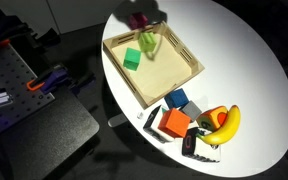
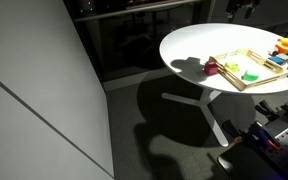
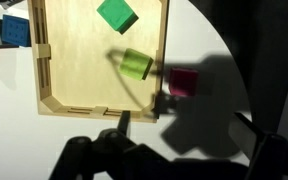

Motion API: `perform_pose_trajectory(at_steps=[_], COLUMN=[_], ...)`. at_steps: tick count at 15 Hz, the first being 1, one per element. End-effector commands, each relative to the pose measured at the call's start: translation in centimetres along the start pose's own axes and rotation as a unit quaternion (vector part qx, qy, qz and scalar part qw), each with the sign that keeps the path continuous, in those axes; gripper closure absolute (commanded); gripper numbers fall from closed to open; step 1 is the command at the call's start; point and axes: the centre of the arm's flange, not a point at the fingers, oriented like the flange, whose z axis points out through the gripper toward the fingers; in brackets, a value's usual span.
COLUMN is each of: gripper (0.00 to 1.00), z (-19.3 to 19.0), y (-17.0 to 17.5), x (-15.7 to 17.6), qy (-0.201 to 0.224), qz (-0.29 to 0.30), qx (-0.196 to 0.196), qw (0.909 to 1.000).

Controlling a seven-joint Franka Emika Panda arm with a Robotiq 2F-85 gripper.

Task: Put the pink block inside the wooden crate

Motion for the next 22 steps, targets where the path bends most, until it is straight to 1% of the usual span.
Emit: perform_pose_trajectory(at_steps=[1, 2, 3, 10, 16, 22], gripper=[0.00, 0.00, 0.00, 0.00, 0.00, 0.00], z=[-0.4, -0.3, 0.6, 1.0, 4.5, 9.1], y=[-0.3, -0.3, -0.5, -0.6, -1.2, -3.6], x=[2.1, 2.2, 0.8, 0.9, 2.7, 4.4], qy=[-0.033, -0.039, -0.026, -0.031, -0.048, -0.058], qz=[-0.030, -0.032, -0.019, -0.021, -0.035, -0.050], qx=[0.007, 0.006, 0.000, 0.000, -0.001, -0.012], qw=[0.9990, 0.9987, 0.9995, 0.9993, 0.9982, 0.9970])
